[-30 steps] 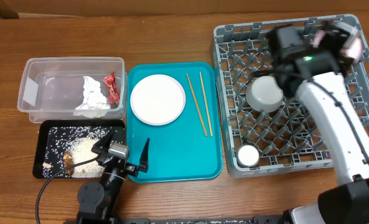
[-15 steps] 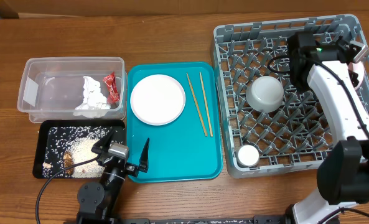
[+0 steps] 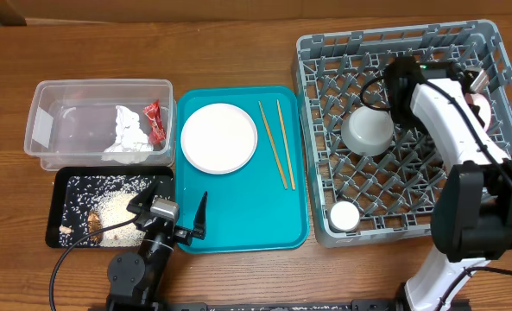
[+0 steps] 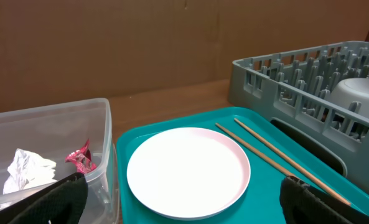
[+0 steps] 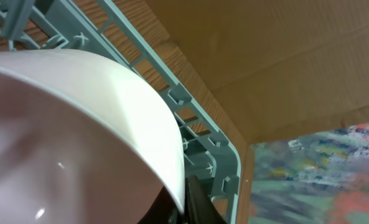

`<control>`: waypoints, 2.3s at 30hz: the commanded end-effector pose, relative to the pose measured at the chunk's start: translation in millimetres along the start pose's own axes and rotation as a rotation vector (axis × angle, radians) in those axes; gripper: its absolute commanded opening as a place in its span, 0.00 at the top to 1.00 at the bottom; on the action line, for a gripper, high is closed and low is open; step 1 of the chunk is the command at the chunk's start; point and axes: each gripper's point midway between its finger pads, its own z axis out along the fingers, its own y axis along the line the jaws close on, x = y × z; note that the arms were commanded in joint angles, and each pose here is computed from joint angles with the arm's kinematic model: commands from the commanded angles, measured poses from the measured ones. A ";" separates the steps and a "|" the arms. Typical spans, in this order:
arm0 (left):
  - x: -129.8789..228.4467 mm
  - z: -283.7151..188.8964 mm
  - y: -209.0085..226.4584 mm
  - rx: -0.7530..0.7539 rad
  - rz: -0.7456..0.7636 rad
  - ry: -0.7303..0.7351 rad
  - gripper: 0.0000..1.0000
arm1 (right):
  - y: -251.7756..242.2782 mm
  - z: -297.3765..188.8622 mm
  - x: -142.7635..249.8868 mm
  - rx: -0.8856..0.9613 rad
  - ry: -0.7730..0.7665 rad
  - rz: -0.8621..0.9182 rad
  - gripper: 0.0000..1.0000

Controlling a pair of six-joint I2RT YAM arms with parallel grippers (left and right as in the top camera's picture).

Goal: Sort waste into correct bins and load items into the dishwasher
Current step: 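Carry the pink bowl into the rack and release it on its side, then move the right gripper to the white plate and grasp its edge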

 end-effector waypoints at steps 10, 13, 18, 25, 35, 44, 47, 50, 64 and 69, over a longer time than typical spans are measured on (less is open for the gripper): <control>0.9 -0.1 0.2 0.001 0.009 -0.002 0.00 | 14.5 -28.3 28.7 -0.055 0.057 -0.016 0.92; 0.9 -0.1 0.2 0.001 0.009 -0.002 0.00 | 9.4 -32.6 36.0 -0.057 0.101 0.011 0.88; 0.9 -0.1 0.2 0.001 0.009 -0.002 0.00 | 10.8 -65.4 32.2 -0.149 0.081 0.029 0.63; 0.9 -0.1 0.2 0.001 0.009 -0.002 0.00 | 7.0 -123.3 9.5 -0.281 -0.035 0.037 0.44; 0.9 -0.1 0.2 0.001 0.009 -0.002 0.00 | 12.2 -201.6 -8.1 -0.576 -0.037 0.072 0.44; 0.9 -0.1 0.2 0.001 0.009 -0.002 0.00 | 77.2 -333.9 57.4 -1.268 0.053 -0.442 0.43; 0.9 -0.1 0.2 0.001 0.009 -0.002 0.00 | 86.7 -381.0 84.4 -1.530 0.114 -0.593 0.43; 0.9 -0.1 0.2 0.001 0.009 -0.002 0.00 | 108.1 -380.4 95.4 -1.529 0.198 -0.571 0.42; 0.9 -0.1 0.2 0.001 0.009 -0.002 0.00 | 241.7 -343.3 159.6 -1.415 0.449 -0.443 0.61; 0.9 -0.1 0.2 0.001 0.009 -0.002 0.00 | 264.2 -338.7 170.3 -1.396 0.478 -0.415 0.64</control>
